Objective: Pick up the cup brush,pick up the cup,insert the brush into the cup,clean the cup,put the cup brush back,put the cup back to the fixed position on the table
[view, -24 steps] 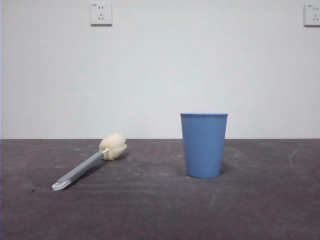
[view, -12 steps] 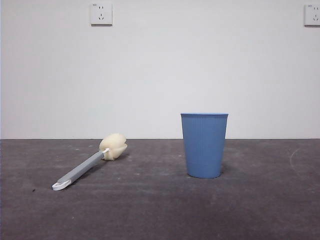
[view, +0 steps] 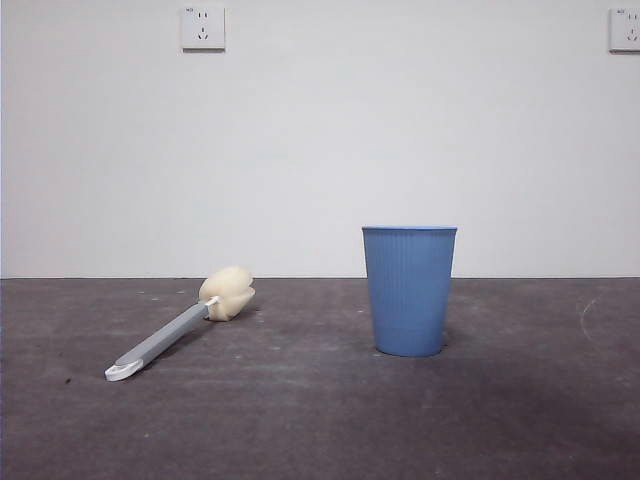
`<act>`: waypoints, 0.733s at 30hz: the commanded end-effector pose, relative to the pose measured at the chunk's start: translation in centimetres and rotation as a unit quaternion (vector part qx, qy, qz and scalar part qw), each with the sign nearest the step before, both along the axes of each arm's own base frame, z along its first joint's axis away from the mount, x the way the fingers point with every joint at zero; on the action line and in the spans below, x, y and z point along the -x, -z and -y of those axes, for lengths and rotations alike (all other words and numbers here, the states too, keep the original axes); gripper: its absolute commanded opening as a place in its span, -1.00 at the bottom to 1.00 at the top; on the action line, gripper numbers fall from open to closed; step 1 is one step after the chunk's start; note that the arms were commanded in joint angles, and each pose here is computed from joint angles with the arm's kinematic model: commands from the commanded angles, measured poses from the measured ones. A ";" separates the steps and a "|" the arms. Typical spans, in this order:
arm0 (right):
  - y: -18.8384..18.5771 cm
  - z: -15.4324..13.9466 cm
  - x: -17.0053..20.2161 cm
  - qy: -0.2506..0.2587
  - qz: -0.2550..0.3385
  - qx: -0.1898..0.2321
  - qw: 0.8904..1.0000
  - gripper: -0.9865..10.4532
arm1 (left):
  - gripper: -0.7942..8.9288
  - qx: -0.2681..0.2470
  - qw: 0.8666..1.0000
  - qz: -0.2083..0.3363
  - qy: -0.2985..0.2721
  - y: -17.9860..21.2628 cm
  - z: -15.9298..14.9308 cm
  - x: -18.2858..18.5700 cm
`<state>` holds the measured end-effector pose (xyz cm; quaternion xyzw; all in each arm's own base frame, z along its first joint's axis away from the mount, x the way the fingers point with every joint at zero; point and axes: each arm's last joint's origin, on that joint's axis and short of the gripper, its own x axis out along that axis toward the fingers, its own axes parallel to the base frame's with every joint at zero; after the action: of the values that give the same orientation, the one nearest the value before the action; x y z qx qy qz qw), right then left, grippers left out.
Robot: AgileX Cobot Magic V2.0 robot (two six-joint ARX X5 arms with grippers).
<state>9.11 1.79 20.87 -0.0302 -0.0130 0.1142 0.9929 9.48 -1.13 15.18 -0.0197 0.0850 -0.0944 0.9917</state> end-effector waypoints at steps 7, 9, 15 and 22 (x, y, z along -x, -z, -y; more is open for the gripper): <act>3.9 0.5 -0.4 0.014 -0.025 -0.032 0.999 -0.83 | -0.84 0.002 1.000 -0.004 -0.003 0.4 0.0 -0.1; 5.0 0.5 -0.5 0.004 -0.048 -0.041 0.998 -0.83 | -0.84 0.002 1.000 -0.004 -0.002 0.4 0.0 -0.1; 6.1 0.6 -0.4 0.008 -0.102 -0.021 0.995 -0.83 | -0.84 0.002 1.000 -0.004 -0.002 0.4 0.0 -0.1; 6.0 0.6 -0.4 0.011 -0.101 -0.024 0.995 -0.83 | -0.84 0.002 1.000 -0.004 -0.003 0.4 0.0 -0.1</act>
<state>9.51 1.19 15.29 0.0037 0.0746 0.1060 0.9916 9.48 -1.13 15.19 -0.0199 0.0848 -0.0942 0.9917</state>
